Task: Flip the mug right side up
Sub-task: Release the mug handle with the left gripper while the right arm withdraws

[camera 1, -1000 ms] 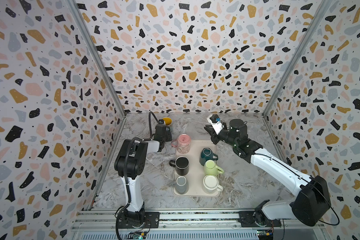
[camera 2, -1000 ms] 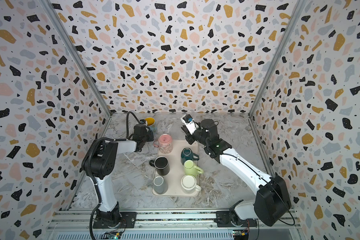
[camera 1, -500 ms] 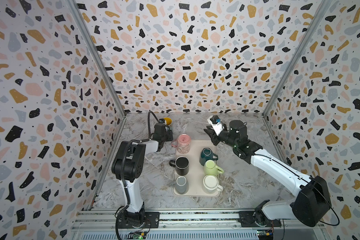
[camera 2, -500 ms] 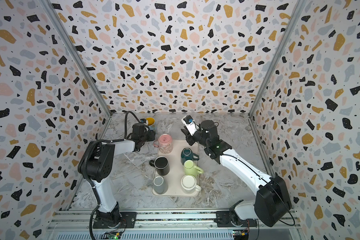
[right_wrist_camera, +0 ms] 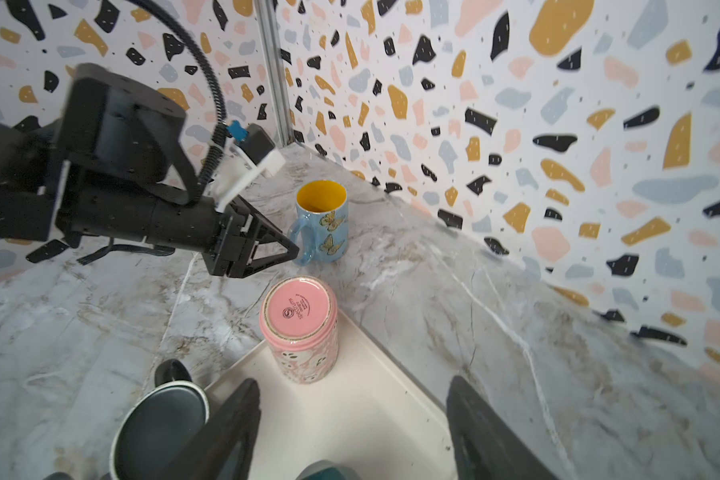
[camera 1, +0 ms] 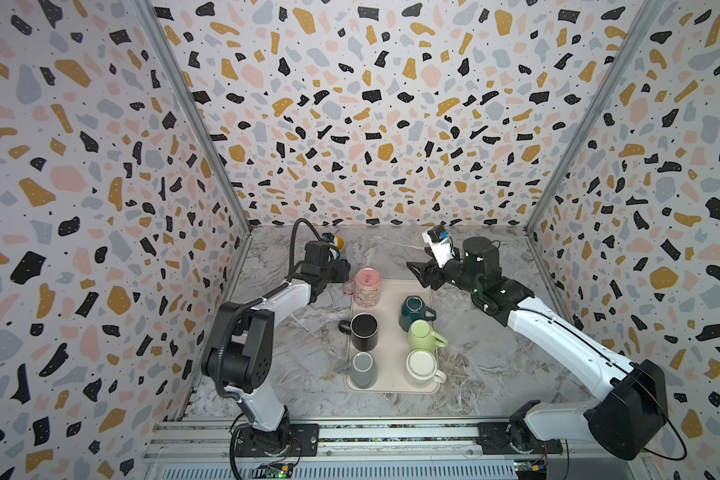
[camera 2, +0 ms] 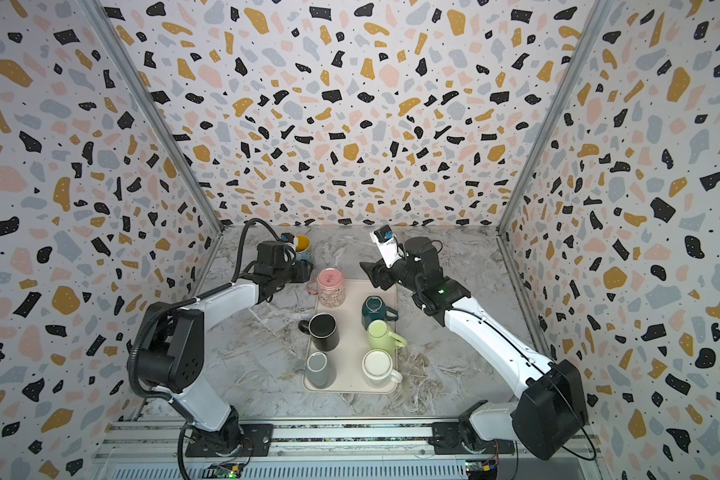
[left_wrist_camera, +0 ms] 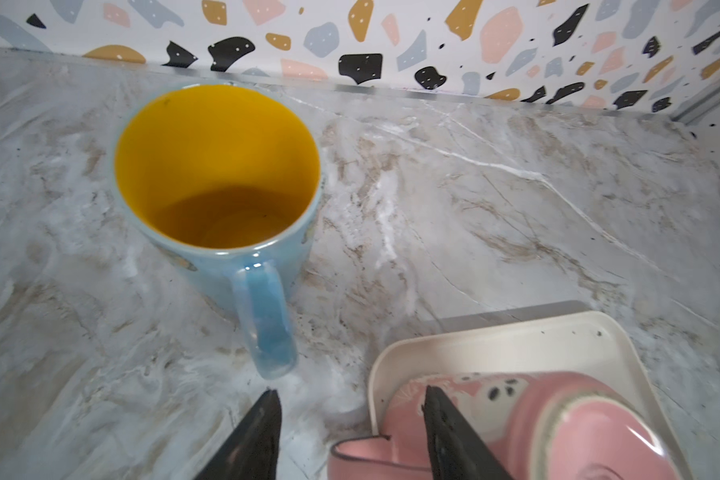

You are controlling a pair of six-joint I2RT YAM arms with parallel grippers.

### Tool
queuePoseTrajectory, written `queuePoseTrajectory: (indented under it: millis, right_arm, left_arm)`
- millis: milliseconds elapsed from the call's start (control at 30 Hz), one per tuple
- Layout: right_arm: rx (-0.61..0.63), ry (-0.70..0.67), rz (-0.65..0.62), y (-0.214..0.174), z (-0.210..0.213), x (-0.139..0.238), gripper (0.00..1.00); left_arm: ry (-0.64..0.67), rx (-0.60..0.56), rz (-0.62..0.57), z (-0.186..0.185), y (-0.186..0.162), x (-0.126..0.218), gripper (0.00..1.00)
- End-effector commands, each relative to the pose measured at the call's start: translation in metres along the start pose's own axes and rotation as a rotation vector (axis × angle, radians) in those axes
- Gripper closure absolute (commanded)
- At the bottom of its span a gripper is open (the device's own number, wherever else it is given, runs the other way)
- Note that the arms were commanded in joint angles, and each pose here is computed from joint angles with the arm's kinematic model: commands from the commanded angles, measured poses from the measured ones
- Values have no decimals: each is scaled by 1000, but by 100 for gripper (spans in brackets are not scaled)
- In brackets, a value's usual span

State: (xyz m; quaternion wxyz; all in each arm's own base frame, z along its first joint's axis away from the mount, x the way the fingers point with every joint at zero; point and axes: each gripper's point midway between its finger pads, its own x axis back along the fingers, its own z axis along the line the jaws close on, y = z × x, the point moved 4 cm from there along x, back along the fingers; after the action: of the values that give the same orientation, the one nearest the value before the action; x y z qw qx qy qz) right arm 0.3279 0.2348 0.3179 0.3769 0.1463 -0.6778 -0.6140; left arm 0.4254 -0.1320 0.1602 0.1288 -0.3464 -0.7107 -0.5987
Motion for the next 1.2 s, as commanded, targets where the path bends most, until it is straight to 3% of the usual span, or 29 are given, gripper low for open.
queuePoseTrajectory:
  millis: [0,133,367,600,933,1167]
  right_arm:
    - [-279,-88,106,3,-25,10,27]
    - [-611,-60,196,-18,-56,17,28]
    - [-952,32,150,-52,-77,41,29]
    - [-1372,241,208,-106,-59,42,45]
    - [-1699,217,209,-160,-45,49,43]
    - [-1834,191,265,-185,-47,41,43]
  left_arm:
    - [-37,-8,16,-9,-6,21,44]
    - [-13,-23,-19,-11,6,43,43]
    - [-20,-16,-47,-17,23,60,41]
    - [-26,23,-83,-18,28,69,41]
    - [-31,40,-102,-20,30,75,40]
    - [-39,56,-104,-21,31,77,40]
